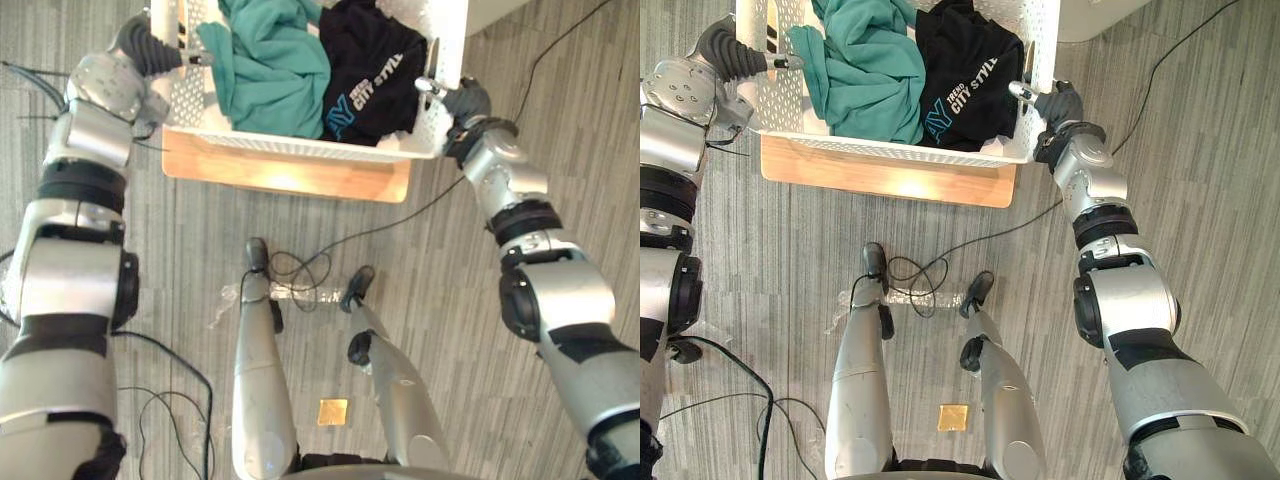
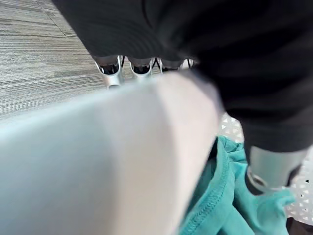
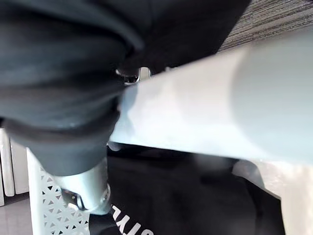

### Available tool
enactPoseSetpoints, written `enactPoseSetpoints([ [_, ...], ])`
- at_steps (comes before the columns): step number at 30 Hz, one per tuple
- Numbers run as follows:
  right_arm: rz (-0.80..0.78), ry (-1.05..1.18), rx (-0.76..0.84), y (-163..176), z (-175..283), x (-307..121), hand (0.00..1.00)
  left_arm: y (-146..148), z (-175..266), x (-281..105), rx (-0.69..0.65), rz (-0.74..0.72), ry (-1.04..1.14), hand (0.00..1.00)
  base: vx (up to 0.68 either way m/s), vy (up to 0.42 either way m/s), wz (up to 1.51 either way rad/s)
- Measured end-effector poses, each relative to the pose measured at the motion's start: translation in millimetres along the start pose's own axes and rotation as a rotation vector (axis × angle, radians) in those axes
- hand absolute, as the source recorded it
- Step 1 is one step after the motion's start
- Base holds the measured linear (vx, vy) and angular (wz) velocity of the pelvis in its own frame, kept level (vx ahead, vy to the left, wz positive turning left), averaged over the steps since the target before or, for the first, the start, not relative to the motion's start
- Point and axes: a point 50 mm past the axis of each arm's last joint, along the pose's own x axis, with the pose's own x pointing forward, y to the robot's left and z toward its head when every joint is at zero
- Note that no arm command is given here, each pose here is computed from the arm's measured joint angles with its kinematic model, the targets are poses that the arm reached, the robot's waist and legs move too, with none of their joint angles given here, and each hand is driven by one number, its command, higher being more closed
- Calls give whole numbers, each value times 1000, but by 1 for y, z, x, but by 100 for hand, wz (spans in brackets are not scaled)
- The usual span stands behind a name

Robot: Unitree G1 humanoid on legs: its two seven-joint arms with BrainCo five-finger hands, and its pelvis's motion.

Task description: Pick up the laundry basket with both hands and put the clothes into the washing machine.

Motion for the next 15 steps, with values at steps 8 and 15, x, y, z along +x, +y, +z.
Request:
enactPoseSetpoints([
  [8,-82,-90,-21,-10,-6,-18,100,-7,4,-15,-31,136,-106,100,46,-18,3],
  [15,-118,-126,-92,-26,-30,-56,100,-45,-10,-46,-253,178,-166,100,101,-7,-7],
])
